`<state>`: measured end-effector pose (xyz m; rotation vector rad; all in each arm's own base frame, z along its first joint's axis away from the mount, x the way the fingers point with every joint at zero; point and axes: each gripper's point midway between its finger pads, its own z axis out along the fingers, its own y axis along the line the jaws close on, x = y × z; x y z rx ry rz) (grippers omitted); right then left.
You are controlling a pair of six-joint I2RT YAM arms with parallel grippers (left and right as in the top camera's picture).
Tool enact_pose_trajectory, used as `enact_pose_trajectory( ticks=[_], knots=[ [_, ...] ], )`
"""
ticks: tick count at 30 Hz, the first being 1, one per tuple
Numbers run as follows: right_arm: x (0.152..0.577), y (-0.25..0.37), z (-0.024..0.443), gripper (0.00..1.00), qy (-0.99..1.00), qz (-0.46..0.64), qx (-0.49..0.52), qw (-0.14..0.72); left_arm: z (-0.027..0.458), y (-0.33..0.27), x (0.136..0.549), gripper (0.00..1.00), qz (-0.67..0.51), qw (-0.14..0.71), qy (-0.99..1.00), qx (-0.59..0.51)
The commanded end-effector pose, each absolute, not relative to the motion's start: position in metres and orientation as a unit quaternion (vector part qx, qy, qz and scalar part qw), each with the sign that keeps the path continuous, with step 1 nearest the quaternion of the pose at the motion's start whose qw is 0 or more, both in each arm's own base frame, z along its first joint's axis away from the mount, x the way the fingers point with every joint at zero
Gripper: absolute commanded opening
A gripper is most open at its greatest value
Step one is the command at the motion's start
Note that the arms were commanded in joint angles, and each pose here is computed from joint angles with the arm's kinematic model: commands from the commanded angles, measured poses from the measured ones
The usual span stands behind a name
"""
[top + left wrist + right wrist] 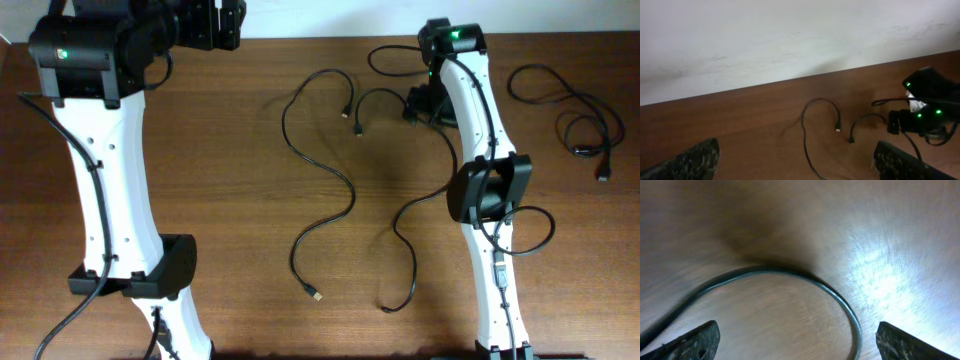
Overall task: Untangle cables
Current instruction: 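Carry the thin cable to the far right with the right gripper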
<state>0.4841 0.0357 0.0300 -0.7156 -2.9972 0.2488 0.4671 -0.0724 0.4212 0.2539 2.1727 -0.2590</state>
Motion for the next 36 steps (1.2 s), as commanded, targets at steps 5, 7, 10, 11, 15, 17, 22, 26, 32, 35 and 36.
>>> enact_pose_trajectory(
  ticks=[5, 7, 10, 11, 15, 17, 22, 26, 32, 35, 36],
  knots=[
    [0.477, 0.010, 0.016, 0.99, -0.967, 0.129, -0.218, 0.036, 0.422, -0.075, 0.465, 0.99, -0.107, 0.453, 0.878, 0.114],
    [0.479, 0.009, 0.015, 0.99, -0.972, 0.128, -0.194, 0.038, 0.422, -0.075, 0.465, 0.99, -0.106, 0.453, 0.878, 0.114],
    [0.493, 0.021, 0.010, 0.99, -0.991, 0.094, -0.088, 0.026, 0.422, -0.075, 0.465, 0.99, -0.107, 0.452, 0.878, 0.114],
    [0.495, 0.025, 0.009, 0.99, -0.995, 0.084, -0.046, 0.026, 0.422, -0.075, 0.465, 0.99, -0.107, 0.452, 0.878, 0.114],
    [0.496, 0.055, 0.007, 0.99, -0.987, -0.011, 0.157, 0.029, 0.422, -0.077, 0.465, 0.99, -0.108, 0.452, 0.878, 0.115],
    [0.496, 0.081, 0.009, 0.99, -0.973, -0.086, 0.212, 0.015, 0.422, -0.077, 0.465, 0.99, -0.108, 0.452, 0.878, 0.115],
    [0.500, 0.120, 0.016, 0.98, -0.949, -0.108, 0.296, -0.016, 0.421, -0.078, 0.465, 0.99, -0.108, 0.451, 0.878, 0.116],
    [0.495, 0.151, 0.067, 0.98, -0.922, -0.138, 0.356, -0.056, 0.417, -0.078, 0.464, 0.99, -0.108, 0.445, 0.882, 0.116],
    [0.485, 0.169, 0.104, 0.98, -0.886, -0.164, 0.425, -0.092, 0.417, -0.078, 0.464, 0.99, -0.107, 0.444, 0.882, 0.119],
    [0.492, 0.172, 0.105, 0.98, -0.879, -0.162, 0.436, -0.109, 0.416, -0.078, 0.464, 0.99, -0.106, 0.443, 0.882, 0.119],
    [0.495, 0.175, 0.106, 0.98, -0.876, -0.164, 0.438, -0.117, 0.416, -0.078, 0.464, 0.99, -0.106, 0.443, 0.882, 0.119]
  ],
)
